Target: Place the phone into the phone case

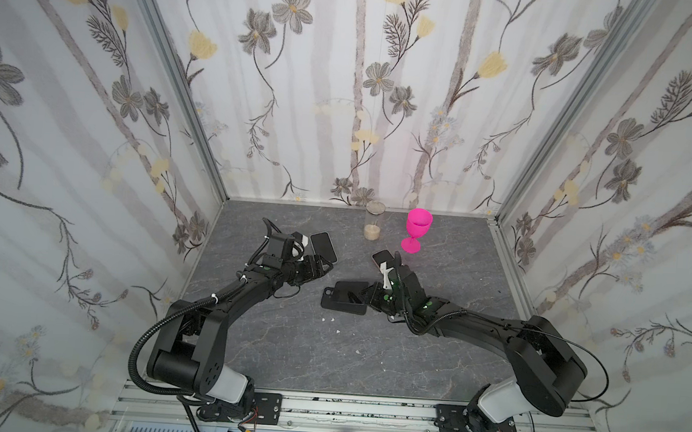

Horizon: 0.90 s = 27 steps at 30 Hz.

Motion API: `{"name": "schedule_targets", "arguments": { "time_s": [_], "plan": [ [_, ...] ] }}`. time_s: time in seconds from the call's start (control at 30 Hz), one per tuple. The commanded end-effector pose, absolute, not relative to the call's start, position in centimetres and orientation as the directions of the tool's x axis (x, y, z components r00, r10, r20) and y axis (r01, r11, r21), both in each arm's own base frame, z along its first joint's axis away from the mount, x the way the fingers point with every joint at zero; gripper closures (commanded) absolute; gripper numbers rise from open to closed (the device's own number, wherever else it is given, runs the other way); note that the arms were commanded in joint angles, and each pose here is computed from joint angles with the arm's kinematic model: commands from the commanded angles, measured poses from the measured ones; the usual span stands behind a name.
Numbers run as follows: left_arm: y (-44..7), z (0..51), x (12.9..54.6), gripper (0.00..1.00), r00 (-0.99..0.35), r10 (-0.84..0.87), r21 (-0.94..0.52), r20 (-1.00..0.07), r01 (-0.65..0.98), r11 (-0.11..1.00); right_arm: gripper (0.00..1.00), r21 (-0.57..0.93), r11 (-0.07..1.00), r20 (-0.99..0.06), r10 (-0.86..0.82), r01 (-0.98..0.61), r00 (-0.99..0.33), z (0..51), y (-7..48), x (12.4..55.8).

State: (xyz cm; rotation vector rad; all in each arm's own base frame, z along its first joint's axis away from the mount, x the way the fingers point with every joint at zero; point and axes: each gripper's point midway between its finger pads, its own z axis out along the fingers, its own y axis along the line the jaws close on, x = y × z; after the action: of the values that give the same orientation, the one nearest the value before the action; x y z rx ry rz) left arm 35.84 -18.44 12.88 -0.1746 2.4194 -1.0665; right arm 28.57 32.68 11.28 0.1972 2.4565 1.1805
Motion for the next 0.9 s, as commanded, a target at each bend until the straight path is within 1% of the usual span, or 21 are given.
{"name": "schedule_targets", "arguments": {
  "time_s": [0.0, 0.1, 0.13, 0.3, 0.6, 0.73, 0.87],
  "plan": [
    [-19.0, 13.4, 35.9, 0.24, -0.877, -0.299, -0.746, -0.376, 0.095, 0.659, 1.00, 0.846, 0.531, -0.262, 0.312, -0.061, -0.913, 12.9, 34.2, 28.9],
    [-19.0, 13.2, 35.9, 0.24, -0.878, -0.297, -0.744, -0.375, 0.093, 0.662, 1.00, 0.865, 0.497, -0.245, 0.308, -0.064, -0.919, 13.4, 34.8, 28.9],
    [-19.0, 13.3, 35.9, 0.24, -0.877, -0.297, -0.743, -0.376, 0.094, 0.663, 1.00, 0.860, 0.508, -0.228, 0.302, -0.046, -0.926, 12.2, 34.9, 28.9],
    [-18.9, 12.9, 35.9, 0.24, -0.880, -0.297, -0.738, -0.371, 0.085, 0.669, 1.00, 0.855, 0.519, -0.211, 0.301, -0.027, -0.930, 11.2, 35.0, 29.1],
    [-18.6, 12.3, 35.9, 0.25, -0.885, -0.294, -0.722, -0.362, 0.066, 0.689, 1.00, 0.843, 0.537, -0.146, 0.297, 0.038, -0.944, 9.1, 34.8, 28.7],
    [-18.8, 11.2, 35.4, 0.26, -0.891, -0.317, -0.731, -0.324, 0.023, 0.682, 1.00, 0.831, 0.553, -0.136, 0.300, 0.056, -0.944, 8.7, 34.1, 28.3],
    [-19.5, 9.0, 33.4, 0.27, -0.888, -0.364, -0.750, -0.281, -0.033, 0.660, 1.00, 0.813, 0.576, -0.112, 0.290, 0.081, -0.950, 7.6, 32.7, 26.8]
  ]
}}
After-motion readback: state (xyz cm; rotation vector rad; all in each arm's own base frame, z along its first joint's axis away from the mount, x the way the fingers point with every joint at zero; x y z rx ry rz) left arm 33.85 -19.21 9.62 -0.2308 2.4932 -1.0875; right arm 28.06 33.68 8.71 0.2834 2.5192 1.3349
